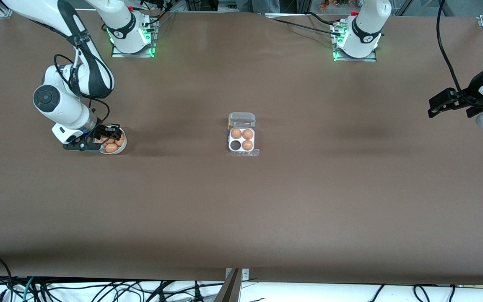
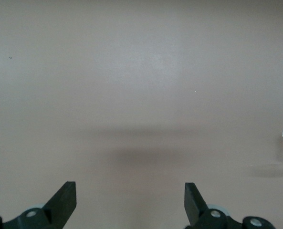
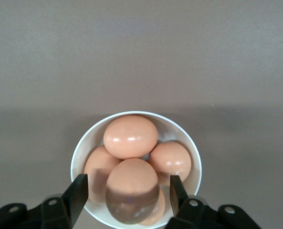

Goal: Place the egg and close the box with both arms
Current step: 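Lower the right gripper and grasp one brown egg in the bowl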

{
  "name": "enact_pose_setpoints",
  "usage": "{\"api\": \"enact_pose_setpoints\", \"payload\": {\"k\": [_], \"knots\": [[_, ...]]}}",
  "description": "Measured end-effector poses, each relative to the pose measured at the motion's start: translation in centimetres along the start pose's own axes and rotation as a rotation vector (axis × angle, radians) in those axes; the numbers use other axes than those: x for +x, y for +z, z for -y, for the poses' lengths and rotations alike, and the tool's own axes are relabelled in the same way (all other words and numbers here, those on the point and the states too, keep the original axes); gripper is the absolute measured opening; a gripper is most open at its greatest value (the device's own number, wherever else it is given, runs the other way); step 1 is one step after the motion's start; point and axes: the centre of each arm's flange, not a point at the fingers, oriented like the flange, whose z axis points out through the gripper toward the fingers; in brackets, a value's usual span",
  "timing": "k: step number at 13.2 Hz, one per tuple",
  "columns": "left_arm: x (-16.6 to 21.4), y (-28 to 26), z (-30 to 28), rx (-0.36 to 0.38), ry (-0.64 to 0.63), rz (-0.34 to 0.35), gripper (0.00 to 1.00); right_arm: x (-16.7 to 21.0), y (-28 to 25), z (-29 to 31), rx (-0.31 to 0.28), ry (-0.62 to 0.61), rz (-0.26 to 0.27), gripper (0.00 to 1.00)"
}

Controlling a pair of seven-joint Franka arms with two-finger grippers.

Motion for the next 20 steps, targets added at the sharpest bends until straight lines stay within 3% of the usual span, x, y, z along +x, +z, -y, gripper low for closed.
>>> {"api": "enact_pose_setpoints", "payload": {"k": [6,17,20], "knots": [[0.0,0.0,0.0,0.0,0.0,0.0,1.0,0.2,0.2,0.0,0.0,0.0,-0.002,0.74],[0.0,0.0,1.0,-0.001,-0.018,0.0,1.0,0.5,0.1,-0.1,-0.001,0.001,-0.006,0.5],[0.0,0.0,1.0,-0.001,-0.018,0.0,1.0,0.5,0.1,-0.1,-0.001,-0.001,-0.006,0.48]]}}
